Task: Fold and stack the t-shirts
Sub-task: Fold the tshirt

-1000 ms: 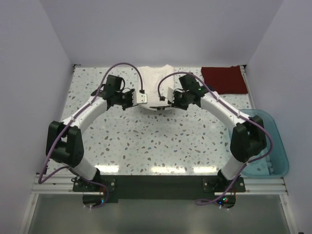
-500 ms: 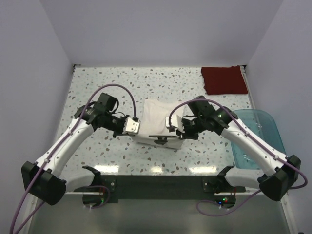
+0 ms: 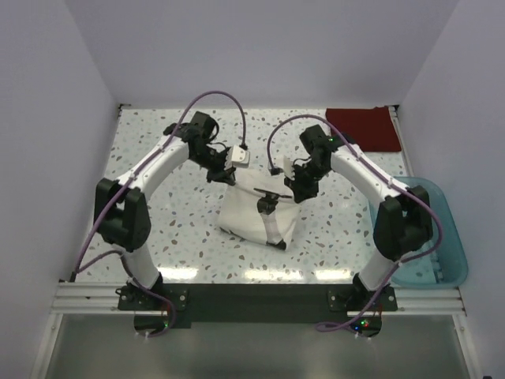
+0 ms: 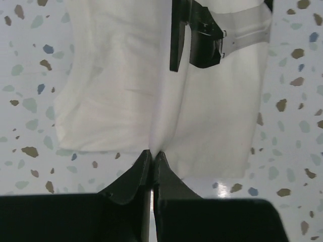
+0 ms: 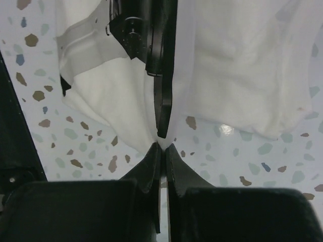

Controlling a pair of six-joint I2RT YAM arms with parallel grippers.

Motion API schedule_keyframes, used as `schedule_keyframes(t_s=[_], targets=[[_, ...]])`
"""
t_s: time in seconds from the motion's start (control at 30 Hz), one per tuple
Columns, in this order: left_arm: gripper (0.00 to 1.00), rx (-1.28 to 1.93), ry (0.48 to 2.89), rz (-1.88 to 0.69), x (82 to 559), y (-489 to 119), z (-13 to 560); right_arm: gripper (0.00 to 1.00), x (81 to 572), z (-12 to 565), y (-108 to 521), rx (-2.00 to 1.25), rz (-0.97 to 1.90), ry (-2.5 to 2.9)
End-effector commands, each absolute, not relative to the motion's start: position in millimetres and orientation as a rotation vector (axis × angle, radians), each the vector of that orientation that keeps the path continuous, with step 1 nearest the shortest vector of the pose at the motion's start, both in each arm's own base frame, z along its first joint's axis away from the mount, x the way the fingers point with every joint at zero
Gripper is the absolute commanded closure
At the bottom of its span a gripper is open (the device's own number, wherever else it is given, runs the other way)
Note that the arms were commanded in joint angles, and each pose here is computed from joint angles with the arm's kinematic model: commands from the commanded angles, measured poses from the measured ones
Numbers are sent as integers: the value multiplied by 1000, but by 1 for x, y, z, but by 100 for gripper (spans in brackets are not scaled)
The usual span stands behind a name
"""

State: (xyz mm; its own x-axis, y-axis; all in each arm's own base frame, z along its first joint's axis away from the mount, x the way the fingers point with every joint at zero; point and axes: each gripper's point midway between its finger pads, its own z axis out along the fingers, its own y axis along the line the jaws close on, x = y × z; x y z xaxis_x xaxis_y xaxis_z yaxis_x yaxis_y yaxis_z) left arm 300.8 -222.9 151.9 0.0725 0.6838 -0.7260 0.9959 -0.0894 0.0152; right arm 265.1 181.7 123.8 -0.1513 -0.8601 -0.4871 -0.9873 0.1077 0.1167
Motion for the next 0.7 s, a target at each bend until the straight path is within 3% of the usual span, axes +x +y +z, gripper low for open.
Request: schedule_keyframes(t_s=[0.0,0.1,0.27,0.43,0.67], targets=[[100,1744,1577,-708,365,-236,175,100,305,133,183,-1809,564,2030],[100,1712,1682,-748,416,-236,121,100,352,100,185,-1776,539,2102],[100,1713,1759,-751,434,-233,84,100,396,52,179,-1745,471,2187],[100,1696,1852,-797,422,-229,52,100,418,23,184,-1750,440,2198],[100,1635,1933,-904,348,-211,59,100,390,14,215,-1849,504,2138]])
